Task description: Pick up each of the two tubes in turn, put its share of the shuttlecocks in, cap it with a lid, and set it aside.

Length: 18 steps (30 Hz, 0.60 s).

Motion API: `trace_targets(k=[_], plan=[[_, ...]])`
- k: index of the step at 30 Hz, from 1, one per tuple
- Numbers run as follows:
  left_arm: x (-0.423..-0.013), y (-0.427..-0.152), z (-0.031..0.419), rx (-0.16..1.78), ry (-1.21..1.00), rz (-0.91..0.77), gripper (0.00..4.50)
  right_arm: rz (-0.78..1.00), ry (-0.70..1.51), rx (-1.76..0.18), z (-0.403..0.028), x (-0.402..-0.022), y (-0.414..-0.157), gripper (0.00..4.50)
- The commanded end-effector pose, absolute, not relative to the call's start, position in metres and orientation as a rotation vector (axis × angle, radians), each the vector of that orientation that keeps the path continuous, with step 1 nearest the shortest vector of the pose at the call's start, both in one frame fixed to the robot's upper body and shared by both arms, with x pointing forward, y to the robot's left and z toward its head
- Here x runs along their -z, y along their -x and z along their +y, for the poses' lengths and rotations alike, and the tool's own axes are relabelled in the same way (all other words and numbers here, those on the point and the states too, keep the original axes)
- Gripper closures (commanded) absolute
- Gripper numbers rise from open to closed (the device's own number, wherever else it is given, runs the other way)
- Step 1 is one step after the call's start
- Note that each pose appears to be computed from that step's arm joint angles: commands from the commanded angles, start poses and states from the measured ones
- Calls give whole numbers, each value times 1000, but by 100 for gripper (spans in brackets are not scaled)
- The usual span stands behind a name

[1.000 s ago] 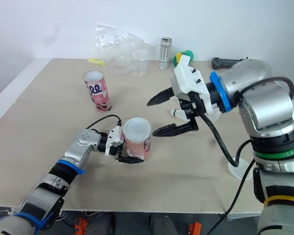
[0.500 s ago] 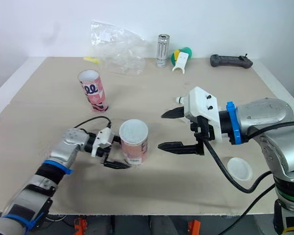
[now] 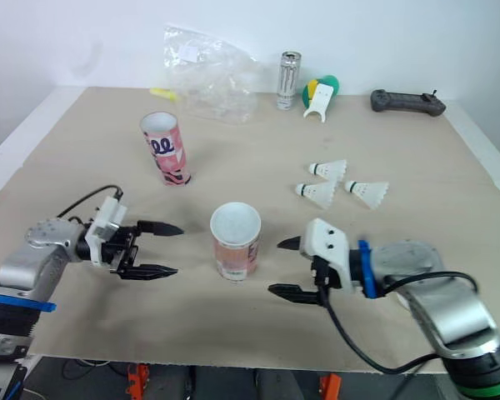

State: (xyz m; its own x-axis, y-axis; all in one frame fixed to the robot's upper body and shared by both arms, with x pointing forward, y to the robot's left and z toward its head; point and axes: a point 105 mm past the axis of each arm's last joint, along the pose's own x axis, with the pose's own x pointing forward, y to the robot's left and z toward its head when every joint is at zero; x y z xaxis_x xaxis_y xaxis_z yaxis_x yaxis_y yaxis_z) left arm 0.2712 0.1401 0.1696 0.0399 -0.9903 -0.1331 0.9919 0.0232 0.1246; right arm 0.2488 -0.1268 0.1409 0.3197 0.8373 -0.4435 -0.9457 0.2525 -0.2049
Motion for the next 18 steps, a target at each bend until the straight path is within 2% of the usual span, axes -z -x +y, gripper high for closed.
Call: trace_targets(k=[1,18], plan=[[-191,-262,140,1536,-210,-38,4,199,488,-1208,-122,-147,-257,0],[-205,-254,145,1520,-234,-35,4,79,333,-1229,-84,-145,-272,0]])
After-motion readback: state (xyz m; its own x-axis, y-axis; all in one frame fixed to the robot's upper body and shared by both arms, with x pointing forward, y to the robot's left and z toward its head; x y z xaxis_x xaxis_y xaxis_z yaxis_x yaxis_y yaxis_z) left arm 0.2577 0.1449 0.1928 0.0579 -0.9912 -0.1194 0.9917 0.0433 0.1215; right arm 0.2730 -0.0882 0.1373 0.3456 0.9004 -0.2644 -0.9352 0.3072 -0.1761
